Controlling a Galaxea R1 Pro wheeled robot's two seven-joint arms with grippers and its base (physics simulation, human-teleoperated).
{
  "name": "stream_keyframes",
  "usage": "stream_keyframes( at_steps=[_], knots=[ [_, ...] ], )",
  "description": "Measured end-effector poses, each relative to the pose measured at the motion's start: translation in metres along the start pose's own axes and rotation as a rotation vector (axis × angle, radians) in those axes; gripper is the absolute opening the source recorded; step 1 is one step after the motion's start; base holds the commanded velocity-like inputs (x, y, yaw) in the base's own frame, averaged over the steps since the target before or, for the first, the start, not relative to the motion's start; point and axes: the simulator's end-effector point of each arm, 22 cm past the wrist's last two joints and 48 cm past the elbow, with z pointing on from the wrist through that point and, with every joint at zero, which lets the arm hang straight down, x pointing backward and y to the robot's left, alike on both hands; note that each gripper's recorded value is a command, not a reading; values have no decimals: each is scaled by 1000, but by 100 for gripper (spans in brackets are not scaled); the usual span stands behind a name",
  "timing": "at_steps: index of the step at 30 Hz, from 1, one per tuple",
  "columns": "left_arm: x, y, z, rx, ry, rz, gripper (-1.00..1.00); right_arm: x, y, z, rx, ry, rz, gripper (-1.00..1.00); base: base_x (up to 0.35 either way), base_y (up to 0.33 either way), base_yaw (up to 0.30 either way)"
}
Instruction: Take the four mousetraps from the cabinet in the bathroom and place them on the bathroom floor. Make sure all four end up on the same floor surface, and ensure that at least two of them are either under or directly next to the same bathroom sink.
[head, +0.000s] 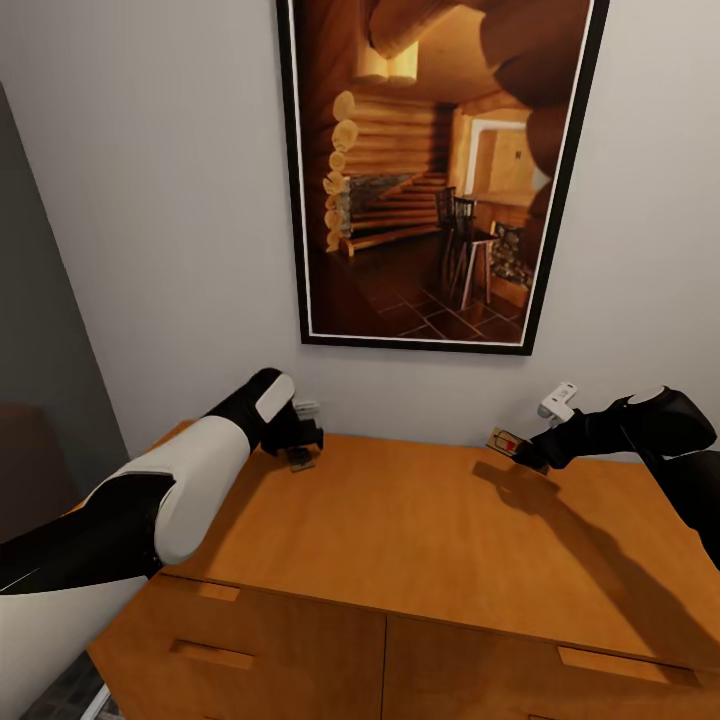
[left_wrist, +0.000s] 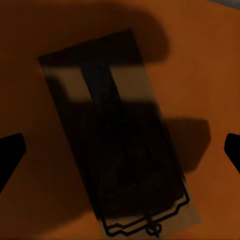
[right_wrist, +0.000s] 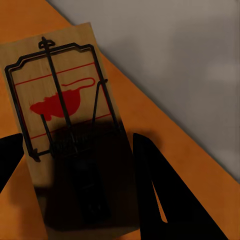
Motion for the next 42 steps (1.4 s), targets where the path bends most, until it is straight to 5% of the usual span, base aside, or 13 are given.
stream_keyframes(
  at_steps=[42],
  knots=[
    [-2, 2, 2, -11, -16, -7, 100, 3, -6, -1, 26, 12, -6, -100, 0, 0, 0]
  ],
)
